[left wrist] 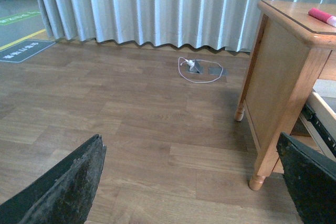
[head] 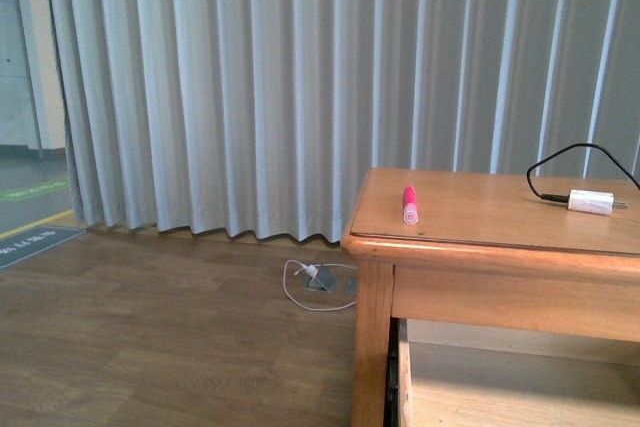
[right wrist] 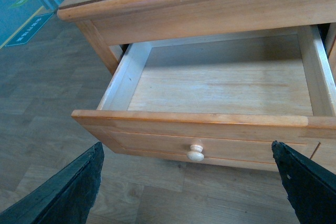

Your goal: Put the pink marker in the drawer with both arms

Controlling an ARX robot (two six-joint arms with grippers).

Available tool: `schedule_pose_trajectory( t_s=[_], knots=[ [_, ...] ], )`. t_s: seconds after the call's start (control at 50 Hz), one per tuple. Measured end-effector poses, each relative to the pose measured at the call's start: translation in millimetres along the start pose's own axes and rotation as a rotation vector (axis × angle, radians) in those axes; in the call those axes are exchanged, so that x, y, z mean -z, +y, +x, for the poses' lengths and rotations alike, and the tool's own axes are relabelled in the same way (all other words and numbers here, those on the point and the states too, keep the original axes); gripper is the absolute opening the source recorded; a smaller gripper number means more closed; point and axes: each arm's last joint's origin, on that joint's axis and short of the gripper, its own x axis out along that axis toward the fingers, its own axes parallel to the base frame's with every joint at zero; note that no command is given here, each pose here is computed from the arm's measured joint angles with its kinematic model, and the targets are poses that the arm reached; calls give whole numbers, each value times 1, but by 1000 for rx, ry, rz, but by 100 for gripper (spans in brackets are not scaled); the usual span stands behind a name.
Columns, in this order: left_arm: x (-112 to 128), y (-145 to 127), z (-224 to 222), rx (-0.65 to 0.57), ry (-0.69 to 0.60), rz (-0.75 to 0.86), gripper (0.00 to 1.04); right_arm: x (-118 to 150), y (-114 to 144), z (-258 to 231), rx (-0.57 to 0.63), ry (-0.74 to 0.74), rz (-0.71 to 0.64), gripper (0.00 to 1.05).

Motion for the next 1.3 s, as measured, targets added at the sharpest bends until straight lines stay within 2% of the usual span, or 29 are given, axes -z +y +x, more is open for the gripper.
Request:
schedule_pose_trajectory(
  t_s=[0.32,0.46,0.5,0.699,0.819,1.079,1.299],
  knots=[
    [0,0,0,0,0,0,99,0,0,0,-2,-1,0,96],
    [-9,-4,11,-296,-41,-49,99,0,0,0,-2,0,0,96],
    [-13,-6,20,-305,-16,-45,99,0,0,0,-2,0,-1,96],
    [-64,-18,82,-152,-32,-21,99,0,0,0,-2,0,0,96],
    [-85,-33,128,-60,-21,13,99,0,0,0,-2,0,0,96],
    [-104,-101,234,194,50,89,99,0,0,0,-2,0,0,96],
    [-105,-157,299,312,96,104,99,0,0,0,-2,0,0,96]
  ],
)
